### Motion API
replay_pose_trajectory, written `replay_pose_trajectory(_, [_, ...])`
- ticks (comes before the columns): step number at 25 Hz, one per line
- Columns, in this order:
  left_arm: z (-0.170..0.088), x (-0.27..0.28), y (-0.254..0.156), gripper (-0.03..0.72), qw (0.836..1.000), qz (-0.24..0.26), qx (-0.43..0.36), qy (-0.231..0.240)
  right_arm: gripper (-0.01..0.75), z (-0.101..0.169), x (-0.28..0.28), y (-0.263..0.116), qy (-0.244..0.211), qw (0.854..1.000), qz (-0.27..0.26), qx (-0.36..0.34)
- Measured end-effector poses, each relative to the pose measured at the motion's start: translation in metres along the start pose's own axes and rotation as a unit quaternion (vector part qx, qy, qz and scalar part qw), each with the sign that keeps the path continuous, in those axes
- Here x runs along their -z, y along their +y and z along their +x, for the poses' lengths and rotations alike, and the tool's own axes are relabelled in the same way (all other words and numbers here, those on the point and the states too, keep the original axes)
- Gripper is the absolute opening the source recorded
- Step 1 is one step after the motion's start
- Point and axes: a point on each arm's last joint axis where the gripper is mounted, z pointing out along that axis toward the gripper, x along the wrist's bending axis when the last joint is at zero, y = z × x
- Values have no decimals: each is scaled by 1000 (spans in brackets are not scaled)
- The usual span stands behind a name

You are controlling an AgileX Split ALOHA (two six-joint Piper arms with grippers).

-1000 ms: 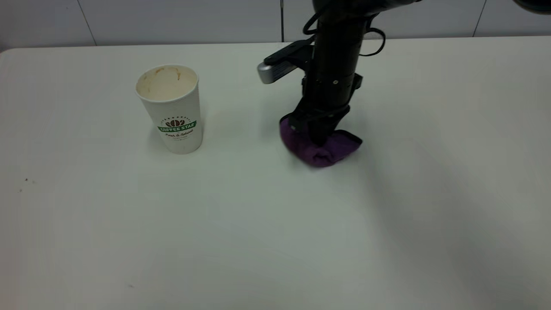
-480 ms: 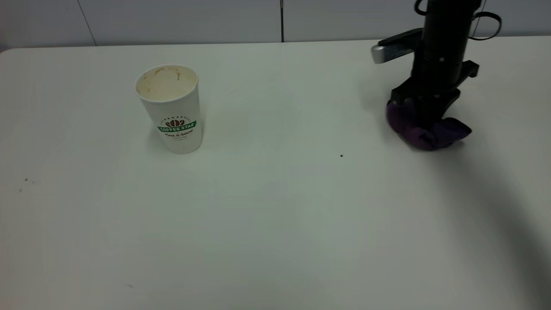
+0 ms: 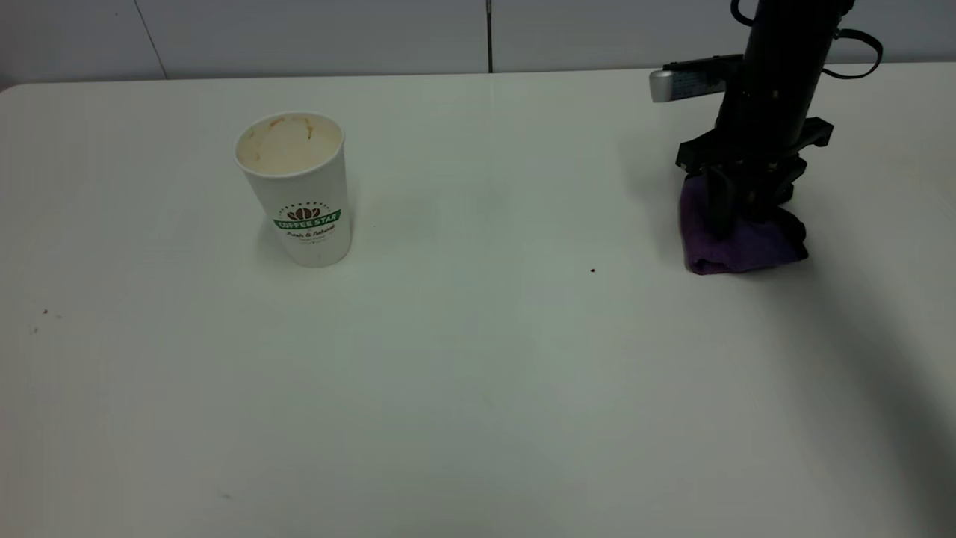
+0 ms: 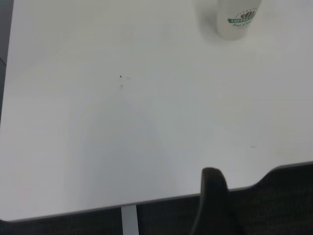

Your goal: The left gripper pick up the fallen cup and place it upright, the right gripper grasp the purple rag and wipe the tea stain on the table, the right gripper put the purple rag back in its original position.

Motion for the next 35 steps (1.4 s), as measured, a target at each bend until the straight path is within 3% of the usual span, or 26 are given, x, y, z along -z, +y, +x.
replay_pose_trajectory(3, [0, 0, 0, 532, 1000, 0, 0, 0, 464, 5, 24, -2, 7, 1000, 10, 9])
replay_pose_trajectory(5, [0, 0, 0, 532, 1000, 0, 0, 0, 491, 8, 48, 0, 5, 1000, -5, 13])
replay_pose_trajectory(12, [0, 0, 0, 532, 1000, 0, 0, 0, 474, 23, 156, -1, -1, 994, -107, -8])
replay_pose_trajectory(17, [0, 0, 0, 532, 1000, 0, 1, 0, 467, 38, 235, -23, -6, 985, -173, -18])
replay_pose_trajectory(25, [0, 0, 0, 532, 1000, 0, 1, 0, 465, 67, 311, -109, -17, 979, -203, -22])
replay_pose_trajectory(35, [0, 0, 0, 532, 1000, 0, 1, 0, 465, 98, 307, -241, -13, 984, -169, -50])
